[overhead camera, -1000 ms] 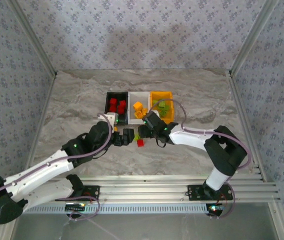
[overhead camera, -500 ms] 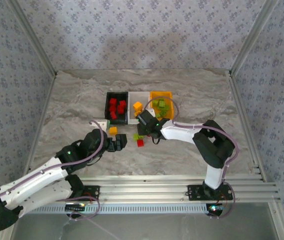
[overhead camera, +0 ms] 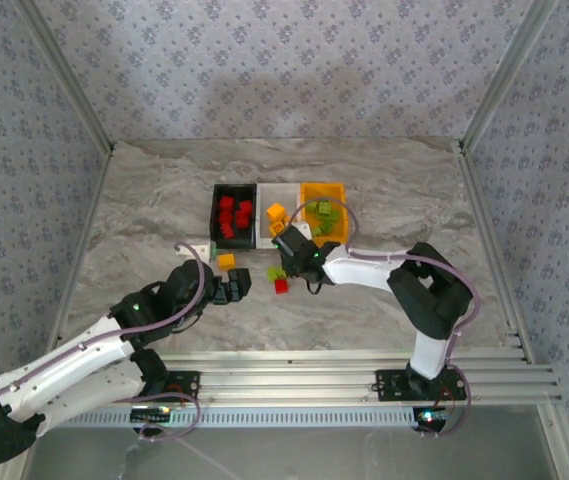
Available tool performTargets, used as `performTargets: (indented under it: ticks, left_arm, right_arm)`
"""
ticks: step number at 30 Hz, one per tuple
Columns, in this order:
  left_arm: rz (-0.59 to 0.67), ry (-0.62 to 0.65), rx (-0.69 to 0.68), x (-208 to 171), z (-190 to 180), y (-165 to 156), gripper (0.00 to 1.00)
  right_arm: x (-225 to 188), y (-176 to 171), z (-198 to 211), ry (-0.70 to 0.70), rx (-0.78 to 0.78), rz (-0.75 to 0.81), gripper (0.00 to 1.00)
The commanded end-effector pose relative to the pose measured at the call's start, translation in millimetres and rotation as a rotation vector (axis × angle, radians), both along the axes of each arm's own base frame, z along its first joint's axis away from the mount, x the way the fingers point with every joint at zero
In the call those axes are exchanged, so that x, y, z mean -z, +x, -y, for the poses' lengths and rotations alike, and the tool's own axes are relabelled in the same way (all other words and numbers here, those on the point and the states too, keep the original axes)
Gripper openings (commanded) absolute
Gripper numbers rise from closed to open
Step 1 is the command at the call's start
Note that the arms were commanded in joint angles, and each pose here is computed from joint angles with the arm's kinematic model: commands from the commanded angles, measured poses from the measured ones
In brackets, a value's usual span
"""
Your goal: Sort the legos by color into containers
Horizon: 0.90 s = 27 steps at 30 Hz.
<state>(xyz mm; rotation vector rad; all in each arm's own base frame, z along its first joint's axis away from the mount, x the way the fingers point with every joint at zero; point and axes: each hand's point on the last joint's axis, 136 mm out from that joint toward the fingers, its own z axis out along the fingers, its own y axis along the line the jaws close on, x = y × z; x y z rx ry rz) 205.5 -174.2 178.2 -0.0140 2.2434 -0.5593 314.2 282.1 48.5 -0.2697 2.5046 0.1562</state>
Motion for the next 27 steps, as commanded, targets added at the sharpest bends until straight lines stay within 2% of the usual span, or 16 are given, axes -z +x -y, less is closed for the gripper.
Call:
performTargets:
  ticks: [1,11,16,18,27]
  left_arm:
    - [0.009,0.003,-0.031,2,-8,-1,0.99]
    - [0.027,0.016,-0.030,3,-12,-1,0.99]
    - [0.031,0.038,-0.094,3,-29,-3,0.99]
    - [0.025,0.049,-0.114,5,-37,-5,0.99]
    - [-0.018,0.059,-0.148,14,-55,-16,0.98]
  right_arm:
    - [-22,-6,7,0.023,0.014,0.045,0.33]
    - [-109,-16,16,0.156,-0.032,0.159,0.32]
    - [-131,-7,-27,0.235,-0.157,0.133,0.32]
    - [-139,1,-58,0.288,-0.227,0.118,0.32]
    - [-122,59,-145,0.340,-0.294,0.080,0.33]
